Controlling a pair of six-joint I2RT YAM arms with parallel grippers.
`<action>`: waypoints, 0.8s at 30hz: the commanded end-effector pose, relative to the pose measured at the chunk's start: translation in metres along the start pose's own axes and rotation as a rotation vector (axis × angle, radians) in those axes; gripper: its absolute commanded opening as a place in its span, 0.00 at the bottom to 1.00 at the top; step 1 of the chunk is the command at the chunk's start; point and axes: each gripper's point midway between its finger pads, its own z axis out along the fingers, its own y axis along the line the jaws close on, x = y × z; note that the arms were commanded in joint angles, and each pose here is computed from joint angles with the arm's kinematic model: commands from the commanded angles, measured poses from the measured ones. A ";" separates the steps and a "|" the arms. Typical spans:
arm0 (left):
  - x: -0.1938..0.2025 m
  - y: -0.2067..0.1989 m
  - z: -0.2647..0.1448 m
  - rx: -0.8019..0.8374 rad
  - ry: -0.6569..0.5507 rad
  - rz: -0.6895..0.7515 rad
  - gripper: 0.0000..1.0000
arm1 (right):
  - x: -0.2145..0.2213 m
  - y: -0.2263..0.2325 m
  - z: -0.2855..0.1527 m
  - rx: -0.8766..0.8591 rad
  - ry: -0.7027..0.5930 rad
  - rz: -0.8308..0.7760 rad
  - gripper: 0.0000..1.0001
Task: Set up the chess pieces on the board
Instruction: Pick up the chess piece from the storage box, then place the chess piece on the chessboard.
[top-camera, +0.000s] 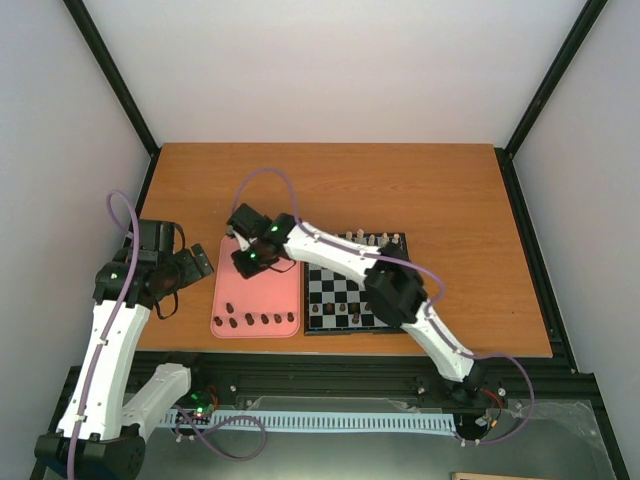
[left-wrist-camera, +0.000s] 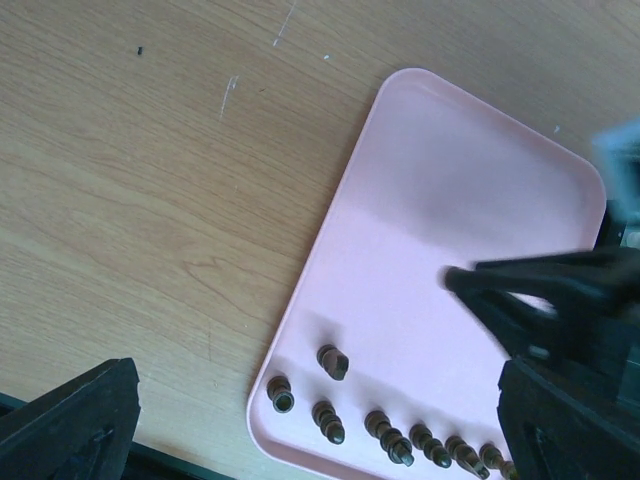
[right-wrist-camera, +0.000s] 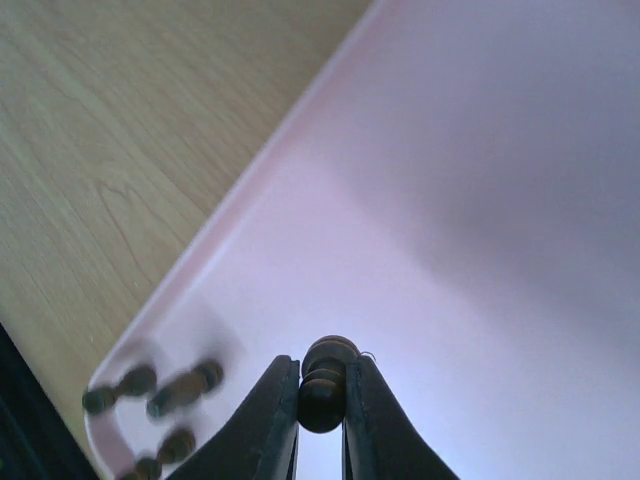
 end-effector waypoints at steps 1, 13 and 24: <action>-0.007 -0.005 -0.004 0.031 -0.028 -0.013 1.00 | -0.024 -0.026 -0.088 0.119 -0.152 0.020 0.10; 0.000 -0.009 0.019 0.032 0.016 0.008 1.00 | 0.135 -0.166 -0.193 0.414 -0.106 0.393 0.10; -0.003 -0.017 0.032 0.041 0.049 0.021 1.00 | 0.230 -0.217 -0.225 0.528 -0.066 0.635 0.10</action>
